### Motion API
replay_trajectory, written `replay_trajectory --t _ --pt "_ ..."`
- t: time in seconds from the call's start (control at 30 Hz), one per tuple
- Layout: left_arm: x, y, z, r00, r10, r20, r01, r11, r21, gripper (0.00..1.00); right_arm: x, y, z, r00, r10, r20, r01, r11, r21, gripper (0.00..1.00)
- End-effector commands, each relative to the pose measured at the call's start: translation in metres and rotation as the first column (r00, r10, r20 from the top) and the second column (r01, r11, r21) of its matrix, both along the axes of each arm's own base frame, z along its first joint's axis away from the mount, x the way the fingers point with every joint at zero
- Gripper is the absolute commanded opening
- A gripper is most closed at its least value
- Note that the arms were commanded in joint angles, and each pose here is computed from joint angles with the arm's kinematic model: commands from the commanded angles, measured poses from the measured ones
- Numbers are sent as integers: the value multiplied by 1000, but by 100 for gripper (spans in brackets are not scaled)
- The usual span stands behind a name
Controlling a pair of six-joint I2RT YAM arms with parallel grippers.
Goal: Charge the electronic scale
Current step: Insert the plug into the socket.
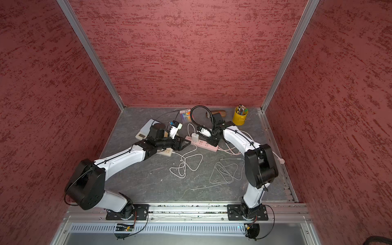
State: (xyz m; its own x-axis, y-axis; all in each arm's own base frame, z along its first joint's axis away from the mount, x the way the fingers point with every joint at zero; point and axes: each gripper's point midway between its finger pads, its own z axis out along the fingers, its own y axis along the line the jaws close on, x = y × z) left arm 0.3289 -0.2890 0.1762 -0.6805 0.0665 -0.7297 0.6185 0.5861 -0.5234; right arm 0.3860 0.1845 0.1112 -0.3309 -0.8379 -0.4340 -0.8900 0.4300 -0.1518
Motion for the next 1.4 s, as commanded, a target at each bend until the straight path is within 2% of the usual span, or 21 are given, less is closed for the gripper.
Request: replay_trajectory --t 0.0,0.17,0.33,0.6,0.8,1.13,1.37 --pt "15 -4 12 998 54 -15 -55 997 -58 71 12 6 1 995 95 10 -95 995 3 0" --pt "22 -2 -4 997 57 -60 -59 998 -19 71 21 12 -14 991 127 -45 -127 992 -3 0" --pt "27 1 -15 993 70 -96 -71 997 -14 70 16 19 -16 983 167 -71 -165 986 36 0" --pt "31 6 -29 986 88 -144 -90 996 -7 71 9 18 -16 983 154 -105 -150 988 41 0" --pt "34 8 -29 984 93 -152 -95 995 -9 70 11 10 -22 985 135 -108 -137 990 -11 0" --pt "31 9 -30 983 92 -162 -93 996 0 70 18 11 -35 987 104 -123 -107 994 -17 0" --pt "29 9 -33 980 90 -176 -91 996 5 70 7 7 -52 978 92 -188 -101 994 -36 0"
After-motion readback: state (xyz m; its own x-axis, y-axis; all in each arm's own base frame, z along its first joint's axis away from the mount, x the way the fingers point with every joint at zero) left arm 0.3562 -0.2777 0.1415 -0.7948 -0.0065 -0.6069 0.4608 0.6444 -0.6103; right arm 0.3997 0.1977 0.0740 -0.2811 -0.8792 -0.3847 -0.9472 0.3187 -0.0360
